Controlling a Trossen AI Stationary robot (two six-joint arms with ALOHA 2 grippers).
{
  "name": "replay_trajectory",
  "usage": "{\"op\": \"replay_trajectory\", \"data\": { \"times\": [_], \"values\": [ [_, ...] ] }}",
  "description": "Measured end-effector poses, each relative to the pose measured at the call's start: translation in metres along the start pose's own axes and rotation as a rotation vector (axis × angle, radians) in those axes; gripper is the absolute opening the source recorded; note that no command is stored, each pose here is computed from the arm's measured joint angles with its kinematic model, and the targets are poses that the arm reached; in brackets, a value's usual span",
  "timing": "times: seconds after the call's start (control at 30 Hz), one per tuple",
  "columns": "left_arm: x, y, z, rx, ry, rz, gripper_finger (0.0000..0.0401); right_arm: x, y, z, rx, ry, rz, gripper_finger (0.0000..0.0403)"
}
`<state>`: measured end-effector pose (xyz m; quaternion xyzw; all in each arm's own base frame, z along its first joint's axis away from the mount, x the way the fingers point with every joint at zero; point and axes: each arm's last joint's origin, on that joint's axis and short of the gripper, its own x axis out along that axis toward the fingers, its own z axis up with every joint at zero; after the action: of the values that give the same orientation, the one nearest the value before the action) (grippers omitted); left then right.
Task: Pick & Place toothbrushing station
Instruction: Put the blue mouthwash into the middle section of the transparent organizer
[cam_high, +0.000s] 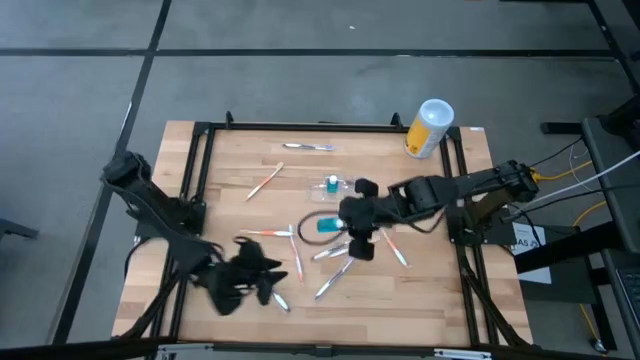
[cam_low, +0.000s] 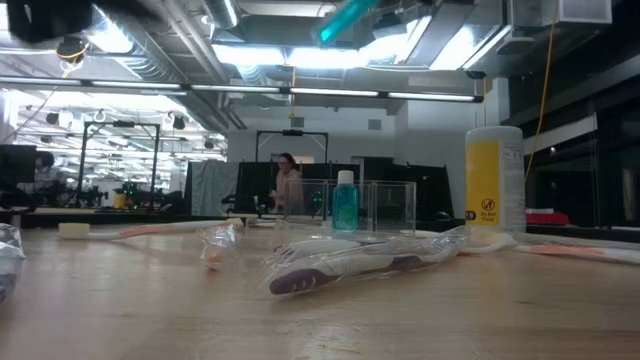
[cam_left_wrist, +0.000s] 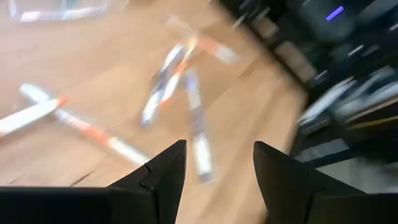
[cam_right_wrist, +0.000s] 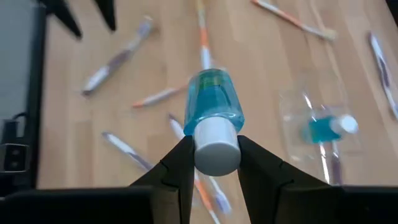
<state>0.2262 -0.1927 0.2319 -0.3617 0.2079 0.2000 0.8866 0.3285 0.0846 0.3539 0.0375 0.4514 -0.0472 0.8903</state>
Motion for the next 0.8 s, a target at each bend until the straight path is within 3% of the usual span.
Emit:
{"op": "replay_trajectory", "data": {
  "times": [0.2,0.4,0.8],
  "values": [
    [0.042,0.011,-0.013,0.066,0.037,0.112,0.0182,0.009,-0.059,0.008,0.152,0.086,-0.009,0.0103],
    [0.051,0.015,-0.012,0.075,0.016,0.145,0.0182,0.015,-0.111,0.001,0.294,0.249,0.01,0.0106],
    [0.051,0.015,-0.011,0.08,-0.009,0.147,0.0182,0.056,-0.131,-0.008,0.184,0.451,0.044,0.0108]
  ]
}}
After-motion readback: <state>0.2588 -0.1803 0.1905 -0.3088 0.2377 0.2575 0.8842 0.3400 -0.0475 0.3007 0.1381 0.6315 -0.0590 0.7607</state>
